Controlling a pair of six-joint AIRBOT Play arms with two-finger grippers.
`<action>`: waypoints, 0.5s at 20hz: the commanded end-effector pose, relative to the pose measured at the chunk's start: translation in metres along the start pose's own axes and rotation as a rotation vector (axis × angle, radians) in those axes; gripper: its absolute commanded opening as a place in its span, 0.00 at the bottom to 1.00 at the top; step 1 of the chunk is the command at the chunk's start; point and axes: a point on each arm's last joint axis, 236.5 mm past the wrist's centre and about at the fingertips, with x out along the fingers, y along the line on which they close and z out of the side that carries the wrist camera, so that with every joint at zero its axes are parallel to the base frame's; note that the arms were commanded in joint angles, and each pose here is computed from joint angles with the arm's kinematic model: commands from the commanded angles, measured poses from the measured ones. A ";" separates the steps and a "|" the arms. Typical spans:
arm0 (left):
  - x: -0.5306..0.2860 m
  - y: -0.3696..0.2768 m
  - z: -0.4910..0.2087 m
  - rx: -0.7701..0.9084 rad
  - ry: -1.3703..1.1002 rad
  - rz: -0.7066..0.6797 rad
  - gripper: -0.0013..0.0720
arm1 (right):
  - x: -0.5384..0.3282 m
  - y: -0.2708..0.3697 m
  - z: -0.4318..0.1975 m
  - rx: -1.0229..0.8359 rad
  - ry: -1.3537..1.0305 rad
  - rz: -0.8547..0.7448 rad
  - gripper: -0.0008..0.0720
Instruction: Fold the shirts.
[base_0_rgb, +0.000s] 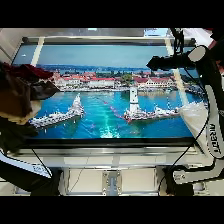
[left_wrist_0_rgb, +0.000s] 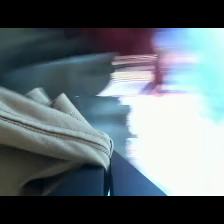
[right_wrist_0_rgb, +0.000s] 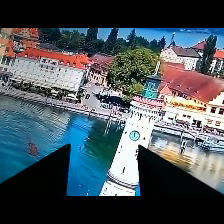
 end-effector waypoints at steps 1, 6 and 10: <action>-0.074 -0.199 -0.009 0.250 -0.121 -0.561 0.03 | -0.002 -0.006 0.003 0.010 -0.014 -0.012 0.65; -0.095 -0.349 -0.214 0.622 0.275 -0.849 0.03 | -0.014 -0.038 0.013 0.060 -0.060 -0.060 0.65; -0.070 -0.377 -0.398 0.899 0.582 -0.809 0.03 | -0.030 -0.074 0.015 0.109 -0.082 -0.108 0.65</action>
